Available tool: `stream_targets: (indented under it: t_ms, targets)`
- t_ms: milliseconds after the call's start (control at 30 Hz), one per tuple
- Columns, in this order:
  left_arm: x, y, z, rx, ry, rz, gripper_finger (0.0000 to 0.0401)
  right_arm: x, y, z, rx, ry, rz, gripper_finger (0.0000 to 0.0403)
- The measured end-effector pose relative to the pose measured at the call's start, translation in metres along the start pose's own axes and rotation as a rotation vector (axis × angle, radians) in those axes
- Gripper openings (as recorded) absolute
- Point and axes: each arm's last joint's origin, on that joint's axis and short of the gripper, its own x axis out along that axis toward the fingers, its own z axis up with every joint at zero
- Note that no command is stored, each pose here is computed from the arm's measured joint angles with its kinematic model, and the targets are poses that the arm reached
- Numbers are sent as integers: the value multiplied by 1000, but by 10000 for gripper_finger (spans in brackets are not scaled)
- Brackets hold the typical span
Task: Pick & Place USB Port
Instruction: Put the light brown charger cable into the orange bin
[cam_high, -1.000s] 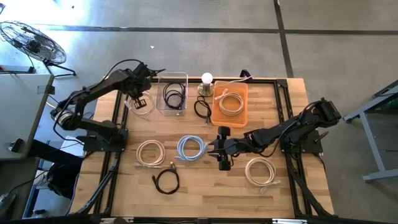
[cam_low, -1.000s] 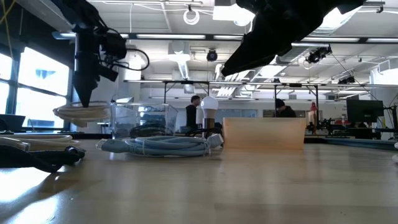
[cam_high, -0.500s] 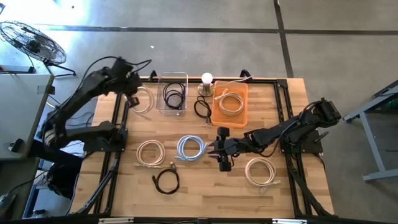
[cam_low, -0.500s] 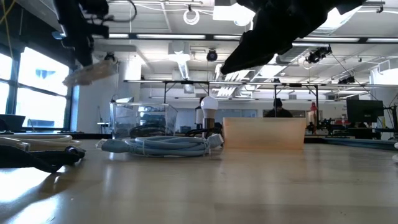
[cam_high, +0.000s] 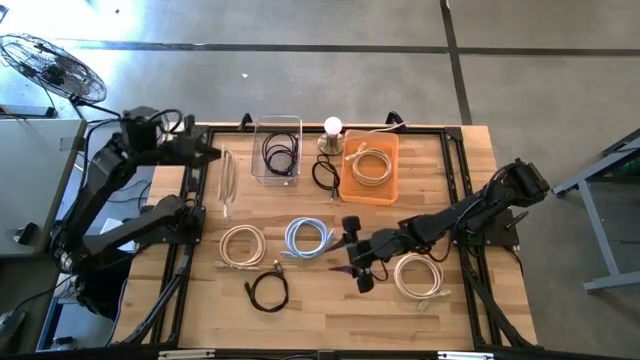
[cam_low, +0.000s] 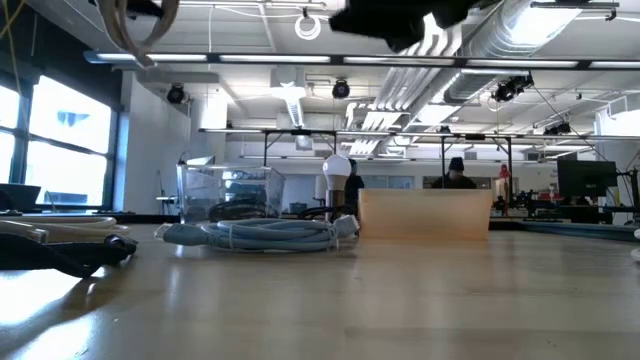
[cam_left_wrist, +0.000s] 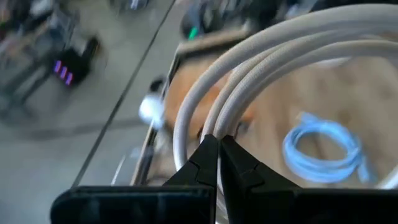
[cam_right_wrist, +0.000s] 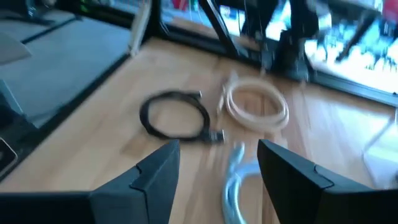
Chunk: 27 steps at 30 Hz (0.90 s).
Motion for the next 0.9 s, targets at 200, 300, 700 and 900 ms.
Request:
stream_targets:
  t_ms: [200,300,700,900]
  targets:
    - [17,-8,-24,-41,-151,-99,0,-4,15,14,-163,-154,99,208]
    - [33,-8,-43,-83,-196,-145,0,-6,22,20,-303,-203,57,208]
    - [71,-20,-81,-111,-503,-337,0,-6,4,21,-386,-131,-266,208]
    - [85,-38,-74,-73,-532,-395,0,-3,-15,22,-365,-150,-316,208]
